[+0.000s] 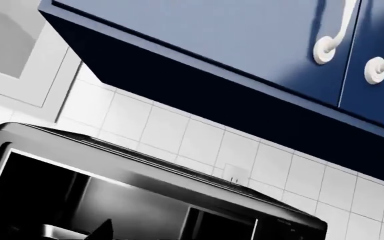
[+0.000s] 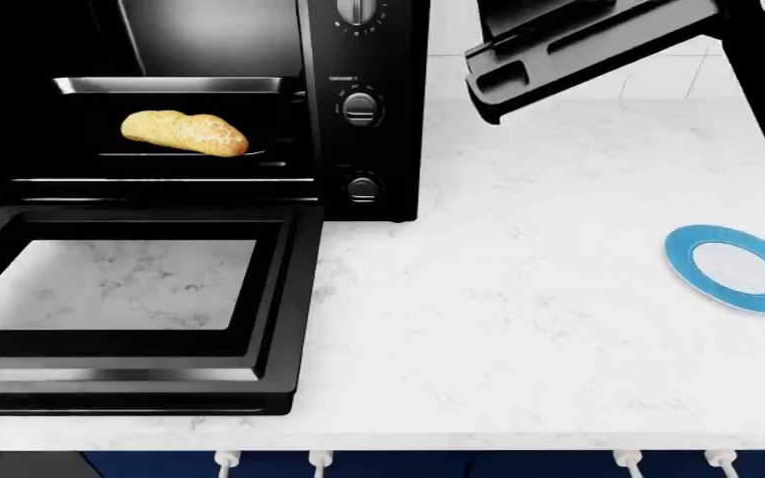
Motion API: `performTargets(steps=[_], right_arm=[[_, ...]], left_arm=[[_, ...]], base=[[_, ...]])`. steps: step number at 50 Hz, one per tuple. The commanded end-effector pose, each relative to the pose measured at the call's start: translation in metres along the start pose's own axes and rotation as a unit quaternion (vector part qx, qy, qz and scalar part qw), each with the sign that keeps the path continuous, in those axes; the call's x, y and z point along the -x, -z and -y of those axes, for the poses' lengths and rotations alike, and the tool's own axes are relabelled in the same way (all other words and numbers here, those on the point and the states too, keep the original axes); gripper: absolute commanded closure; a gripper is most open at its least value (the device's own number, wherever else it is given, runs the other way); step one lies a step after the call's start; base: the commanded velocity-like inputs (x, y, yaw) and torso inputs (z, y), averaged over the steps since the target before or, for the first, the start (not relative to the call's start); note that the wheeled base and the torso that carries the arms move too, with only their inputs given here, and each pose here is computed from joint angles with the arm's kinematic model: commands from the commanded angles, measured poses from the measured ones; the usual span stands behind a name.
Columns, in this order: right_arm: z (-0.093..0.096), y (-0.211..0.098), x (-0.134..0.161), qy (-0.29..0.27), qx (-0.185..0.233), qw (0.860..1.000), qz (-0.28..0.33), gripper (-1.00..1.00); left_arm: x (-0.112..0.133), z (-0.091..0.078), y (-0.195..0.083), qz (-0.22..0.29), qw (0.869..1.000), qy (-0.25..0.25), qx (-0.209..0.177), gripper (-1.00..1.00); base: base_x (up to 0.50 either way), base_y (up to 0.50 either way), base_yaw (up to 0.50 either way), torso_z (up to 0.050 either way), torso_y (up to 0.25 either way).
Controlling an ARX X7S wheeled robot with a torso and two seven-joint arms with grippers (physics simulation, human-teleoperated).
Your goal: Place the baguette on the tray of the toaster oven.
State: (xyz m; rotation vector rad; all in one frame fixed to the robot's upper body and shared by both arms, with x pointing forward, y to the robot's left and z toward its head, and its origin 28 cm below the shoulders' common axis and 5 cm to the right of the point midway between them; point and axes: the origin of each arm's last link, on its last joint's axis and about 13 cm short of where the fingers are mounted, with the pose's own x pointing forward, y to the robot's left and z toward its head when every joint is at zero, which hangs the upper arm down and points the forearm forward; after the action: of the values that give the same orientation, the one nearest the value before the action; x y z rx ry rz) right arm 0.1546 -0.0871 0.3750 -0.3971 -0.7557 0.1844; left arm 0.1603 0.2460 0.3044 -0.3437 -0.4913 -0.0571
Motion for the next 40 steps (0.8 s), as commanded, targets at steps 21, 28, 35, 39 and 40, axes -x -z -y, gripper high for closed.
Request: performTargets(steps=[21, 28, 35, 39, 40], right_arm=[[0.007, -0.042, -0.018, -0.013, 0.027, 0.995, 0.094, -1.0], [0.008, -0.048, -0.021, -0.018, 0.036, 0.994, 0.103, -1.0], [0.008, -0.058, -0.021, -0.021, 0.04, 0.992, 0.119, -1.0], [0.008, -0.063, -0.022, -0.022, 0.045, 0.991, 0.126, -1.0], [0.009, -0.064, -0.022, -0.023, 0.046, 0.99, 0.129, -1.0]], left_arm=[[-0.009, 0.018, -0.075, 0.11, 0.986, 0.004, 0.127, -1.0], [-0.007, 0.02, -0.085, 0.129, 0.981, 0.0, 0.144, -1.0], [-0.004, 0.022, -0.097, 0.148, 0.975, -0.002, 0.165, -1.0], [-0.004, 0.023, -0.105, 0.159, 0.971, 0.0, 0.177, -1.0], [-0.004, 0.023, -0.106, 0.163, 0.97, 0.0, 0.179, -1.0]], base=[[0.0, 0.0, 0.0, 0.0, 0.0], [0.0, 0.0, 0.0, 0.0, 0.0], [0.0, 0.0, 0.0, 0.0, 0.0], [0.0, 0.0, 0.0, 0.0, 0.0], [0.0, 0.0, 0.0, 0.0, 0.0]])
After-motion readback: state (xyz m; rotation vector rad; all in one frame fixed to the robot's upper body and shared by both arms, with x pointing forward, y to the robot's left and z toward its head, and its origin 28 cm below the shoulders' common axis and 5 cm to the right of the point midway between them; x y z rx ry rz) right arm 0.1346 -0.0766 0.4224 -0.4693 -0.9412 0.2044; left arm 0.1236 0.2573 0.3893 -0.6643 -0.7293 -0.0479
